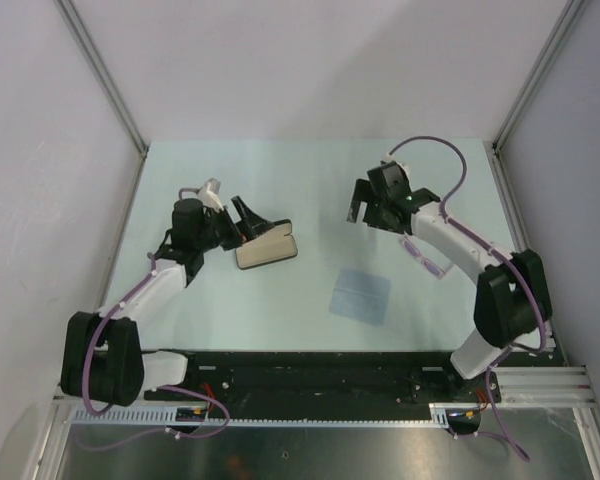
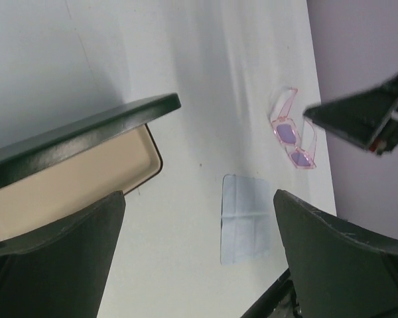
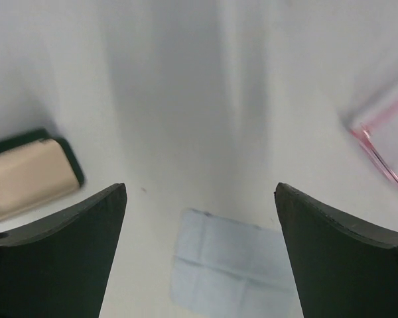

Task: Organize the sunglasses
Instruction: Fold the glasses cleaning cloth at the center of the board.

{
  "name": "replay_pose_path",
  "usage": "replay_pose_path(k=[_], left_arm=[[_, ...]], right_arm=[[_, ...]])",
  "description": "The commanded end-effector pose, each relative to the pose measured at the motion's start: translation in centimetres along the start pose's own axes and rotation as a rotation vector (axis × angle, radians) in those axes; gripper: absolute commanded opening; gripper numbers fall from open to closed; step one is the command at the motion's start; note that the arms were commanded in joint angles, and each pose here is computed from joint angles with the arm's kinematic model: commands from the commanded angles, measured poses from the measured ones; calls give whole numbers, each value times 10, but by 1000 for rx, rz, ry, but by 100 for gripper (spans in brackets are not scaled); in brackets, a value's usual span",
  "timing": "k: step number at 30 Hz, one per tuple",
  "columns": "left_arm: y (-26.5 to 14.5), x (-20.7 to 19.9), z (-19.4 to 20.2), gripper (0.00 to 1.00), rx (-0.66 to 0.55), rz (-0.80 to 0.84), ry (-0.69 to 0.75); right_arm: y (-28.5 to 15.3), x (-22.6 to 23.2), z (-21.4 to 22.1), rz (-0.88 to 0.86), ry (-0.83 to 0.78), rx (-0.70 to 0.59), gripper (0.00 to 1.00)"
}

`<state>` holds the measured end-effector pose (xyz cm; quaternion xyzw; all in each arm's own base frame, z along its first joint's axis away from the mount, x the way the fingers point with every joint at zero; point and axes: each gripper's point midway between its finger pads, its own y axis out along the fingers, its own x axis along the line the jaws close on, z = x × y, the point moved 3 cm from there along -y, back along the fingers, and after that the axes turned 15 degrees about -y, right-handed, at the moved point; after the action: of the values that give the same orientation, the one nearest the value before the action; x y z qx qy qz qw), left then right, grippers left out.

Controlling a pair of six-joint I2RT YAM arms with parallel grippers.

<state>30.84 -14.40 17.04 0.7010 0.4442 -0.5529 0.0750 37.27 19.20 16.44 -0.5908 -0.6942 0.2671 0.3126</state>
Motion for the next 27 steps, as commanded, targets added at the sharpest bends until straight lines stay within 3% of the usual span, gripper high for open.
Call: replay_pose_path(k=[1, 5, 11, 14, 18, 20, 27], left_arm=[[11, -29, -25, 100, -46, 47, 1], [27, -40, -14, 100, 18, 68, 25], [57, -69, 32, 99, 145, 80, 141], [73, -74, 63, 91, 235, 88, 171], [98, -83, 93, 81, 302, 84, 219], [112, -74, 109, 70, 343, 53, 219], [138, -50, 132, 62, 430, -19, 205]], right_arm=[[-31, -33, 34, 141, 6, 47, 99], [-50, -49, 56, 175, 44, 76, 94], [-65, -63, 84, 158, 118, 108, 75], [-65, -69, 96, 145, 133, 123, 64], [-55, -70, 111, 109, 133, 150, 57], [-49, -73, 118, 115, 127, 166, 55], [-34, -78, 128, 149, 152, 184, 55]])
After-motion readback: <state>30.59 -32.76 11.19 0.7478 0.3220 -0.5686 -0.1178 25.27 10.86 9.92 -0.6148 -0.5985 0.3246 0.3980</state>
